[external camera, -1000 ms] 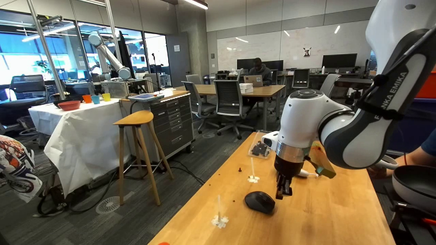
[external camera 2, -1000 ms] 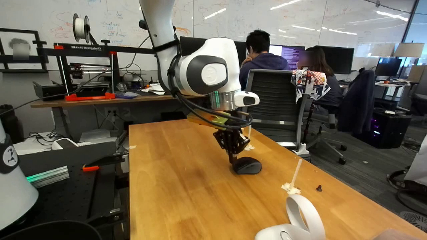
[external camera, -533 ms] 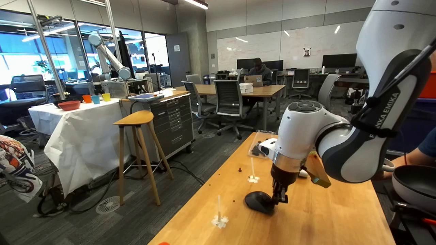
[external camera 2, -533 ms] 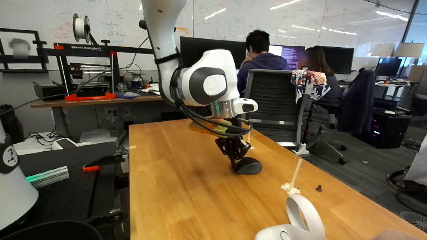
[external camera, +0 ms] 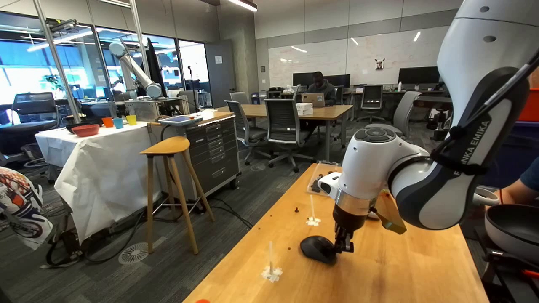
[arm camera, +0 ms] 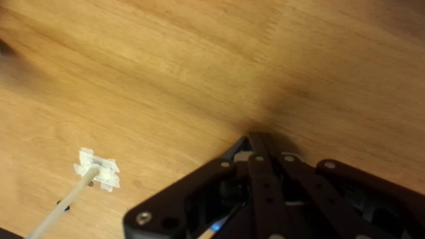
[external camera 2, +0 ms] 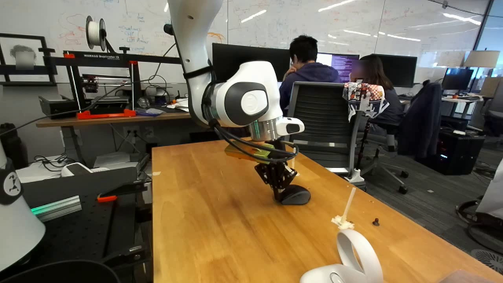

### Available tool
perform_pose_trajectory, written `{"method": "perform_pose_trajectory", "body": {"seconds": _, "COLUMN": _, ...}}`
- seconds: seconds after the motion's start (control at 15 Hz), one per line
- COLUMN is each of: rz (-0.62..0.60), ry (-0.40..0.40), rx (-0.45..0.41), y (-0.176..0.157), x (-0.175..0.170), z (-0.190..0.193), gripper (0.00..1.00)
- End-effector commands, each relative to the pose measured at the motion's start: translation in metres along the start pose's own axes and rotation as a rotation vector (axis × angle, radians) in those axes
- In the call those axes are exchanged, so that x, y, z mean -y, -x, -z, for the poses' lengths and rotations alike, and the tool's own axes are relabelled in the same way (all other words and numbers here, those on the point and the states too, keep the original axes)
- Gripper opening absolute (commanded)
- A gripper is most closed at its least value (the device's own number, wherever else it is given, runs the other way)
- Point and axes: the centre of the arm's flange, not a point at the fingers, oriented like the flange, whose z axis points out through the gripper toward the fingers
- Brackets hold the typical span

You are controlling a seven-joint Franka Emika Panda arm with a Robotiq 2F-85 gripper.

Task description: Left click the mouse

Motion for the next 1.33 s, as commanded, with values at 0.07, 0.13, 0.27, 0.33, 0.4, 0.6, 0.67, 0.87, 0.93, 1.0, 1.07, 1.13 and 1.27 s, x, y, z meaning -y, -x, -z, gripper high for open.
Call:
{"method": "perform_pose_trajectory", "body": {"seconds": 0.07, "rz": 0.011, "ry": -0.016, "rx": 0.018, "y": 0.003, "x": 0.007, "z": 0.015, "gripper": 0.05}}
{"method": "perform_pose_trajectory", "body": {"seconds": 0.13, "rz": 0.011, "ry": -0.029, "rx": 0.022, "y": 0.004, "x": 0.008, "z": 0.02, "gripper": 0.06}}
{"method": "perform_pose_trajectory", "body": {"seconds": 0.27, "rz": 0.024, "ry": -0.05, "rx": 0.049, "y": 0.005, "x": 0.013, "z": 0.037, "gripper": 0.08}}
{"method": "perform_pose_trajectory", "body": {"seconds": 0.33, "rz": 0.025, "ry": -0.068, "rx": 0.058, "y": 0.006, "x": 0.014, "z": 0.049, "gripper": 0.08}}
{"method": "perform_pose_trajectory", "body": {"seconds": 0.4, "rz": 0.025, "ry": -0.084, "rx": 0.062, "y": 0.005, "x": 0.014, "z": 0.059, "gripper": 0.07}}
{"method": "perform_pose_trajectory", "body": {"seconds": 0.6, "rz": 0.026, "ry": -0.152, "rx": 0.103, "y": 0.003, "x": 0.009, "z": 0.098, "gripper": 0.07}}
{"method": "perform_pose_trajectory", "body": {"seconds": 0.67, "rz": 0.028, "ry": -0.177, "rx": 0.142, "y": 0.002, "x": 0.005, "z": 0.111, "gripper": 0.07}}
{"method": "perform_pose_trajectory", "body": {"seconds": 0.87, "rz": 0.019, "ry": -0.228, "rx": 0.22, "y": -0.001, "x": -0.013, "z": 0.148, "gripper": 0.08}}
{"method": "perform_pose_trajectory", "body": {"seconds": 0.93, "rz": 0.024, "ry": -0.247, "rx": 0.247, "y": -0.002, "x": -0.019, "z": 0.16, "gripper": 0.08}}
{"method": "perform_pose_trajectory", "body": {"seconds": 1.0, "rz": 0.034, "ry": -0.27, "rx": 0.289, "y": -0.004, "x": -0.026, "z": 0.171, "gripper": 0.08}}
{"method": "perform_pose_trajectory", "body": {"seconds": 1.07, "rz": 0.043, "ry": -0.289, "rx": 0.312, "y": -0.004, "x": -0.033, "z": 0.183, "gripper": 0.08}}
{"method": "perform_pose_trajectory", "body": {"seconds": 1.13, "rz": 0.069, "ry": -0.305, "rx": 0.326, "y": -0.006, "x": -0.04, "z": 0.199, "gripper": 0.09}}
{"method": "perform_pose_trajectory", "body": {"seconds": 1.27, "rz": 0.106, "ry": -0.339, "rx": 0.346, "y": -0.009, "x": -0.051, "z": 0.222, "gripper": 0.1}}
